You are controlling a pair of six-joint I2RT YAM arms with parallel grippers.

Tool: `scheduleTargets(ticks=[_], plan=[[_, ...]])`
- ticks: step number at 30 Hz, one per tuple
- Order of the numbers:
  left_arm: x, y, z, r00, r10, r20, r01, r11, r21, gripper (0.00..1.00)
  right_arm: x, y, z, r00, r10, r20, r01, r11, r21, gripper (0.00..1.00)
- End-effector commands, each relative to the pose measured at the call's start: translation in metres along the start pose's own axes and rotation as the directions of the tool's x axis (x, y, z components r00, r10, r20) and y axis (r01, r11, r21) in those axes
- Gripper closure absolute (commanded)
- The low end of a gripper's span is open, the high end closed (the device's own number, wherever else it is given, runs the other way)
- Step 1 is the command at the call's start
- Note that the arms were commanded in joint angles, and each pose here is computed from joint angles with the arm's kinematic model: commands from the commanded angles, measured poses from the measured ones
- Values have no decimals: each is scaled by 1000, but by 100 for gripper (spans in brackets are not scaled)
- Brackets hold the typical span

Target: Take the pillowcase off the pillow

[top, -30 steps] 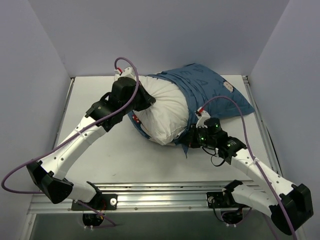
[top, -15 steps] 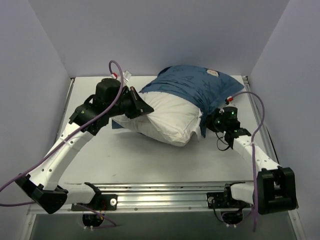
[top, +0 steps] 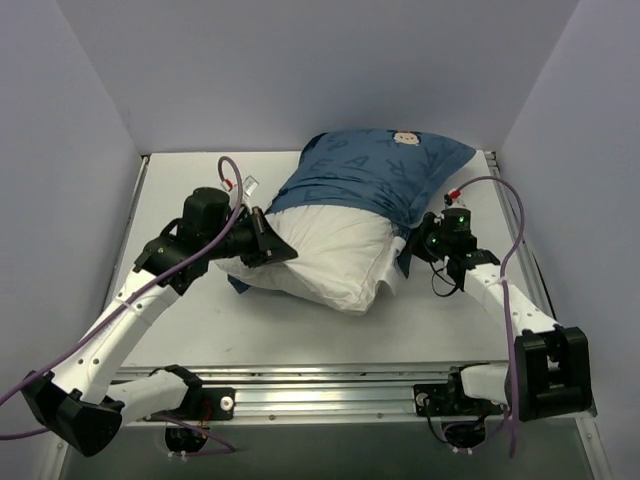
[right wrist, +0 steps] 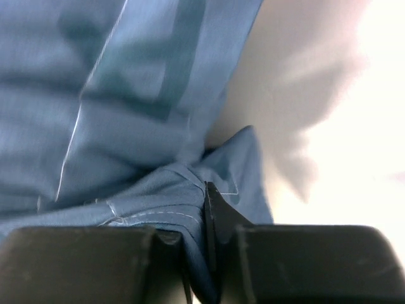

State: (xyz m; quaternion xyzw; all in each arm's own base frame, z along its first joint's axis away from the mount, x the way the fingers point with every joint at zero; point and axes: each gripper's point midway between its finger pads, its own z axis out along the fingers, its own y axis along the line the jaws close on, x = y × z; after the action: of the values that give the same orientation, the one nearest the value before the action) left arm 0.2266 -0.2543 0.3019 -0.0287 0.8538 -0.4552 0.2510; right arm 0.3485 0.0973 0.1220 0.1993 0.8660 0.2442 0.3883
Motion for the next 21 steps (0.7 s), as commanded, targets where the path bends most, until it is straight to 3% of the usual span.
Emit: scheduleTargets(ticks=[1, 3, 4, 5, 6, 8, 9, 12, 19, 21], plan=[[-6, 16, -9, 993, 73, 89, -71, 997, -21, 98, -4, -21, -22, 990, -111, 87, 97, 983, 159, 96], [6, 48, -4, 994, 37, 107, -26, 995, -96, 82, 17, -20, -38, 989, -140, 49, 131, 979, 159, 80], [8, 54, -6, 992, 17, 126, -3, 994, -113, 51, 21, -20, -45, 987, -153, 44, 144, 977, 159, 73], [10, 60, -13, 988, 16, 154, 3, 992, -125, 35, 19, -15, -55, 985, -164, 63, 153, 978, 143, 66], [5, 68, -19, 980, 20, 199, 14, 985, -170, 23, 23, -17, -62, 984, -173, 45, 164, 974, 158, 50], [3, 73, -33, 973, 37, 226, 15, 974, -226, 1, 15, -13, -77, 976, -204, 73, 190, 967, 169, 30], [-5, 81, -40, 963, 55, 262, 19, 962, -274, 6, 15, -15, -82, 975, -215, 57, 201, 962, 187, 26], [-14, 94, -50, 956, 63, 285, 45, 932, -359, 6, -11, 9, -96, 960, -265, 96, 248, 956, 160, 18], [-55, 88, -27, 932, 54, 358, 73, 941, -331, 6, -58, 99, -93, 894, -417, 161, 426, 904, -25, 16], [-61, 87, -8, 943, 38, 329, 71, 947, -314, 6, -68, 123, -87, 873, -452, 185, 467, 883, -46, 16]])
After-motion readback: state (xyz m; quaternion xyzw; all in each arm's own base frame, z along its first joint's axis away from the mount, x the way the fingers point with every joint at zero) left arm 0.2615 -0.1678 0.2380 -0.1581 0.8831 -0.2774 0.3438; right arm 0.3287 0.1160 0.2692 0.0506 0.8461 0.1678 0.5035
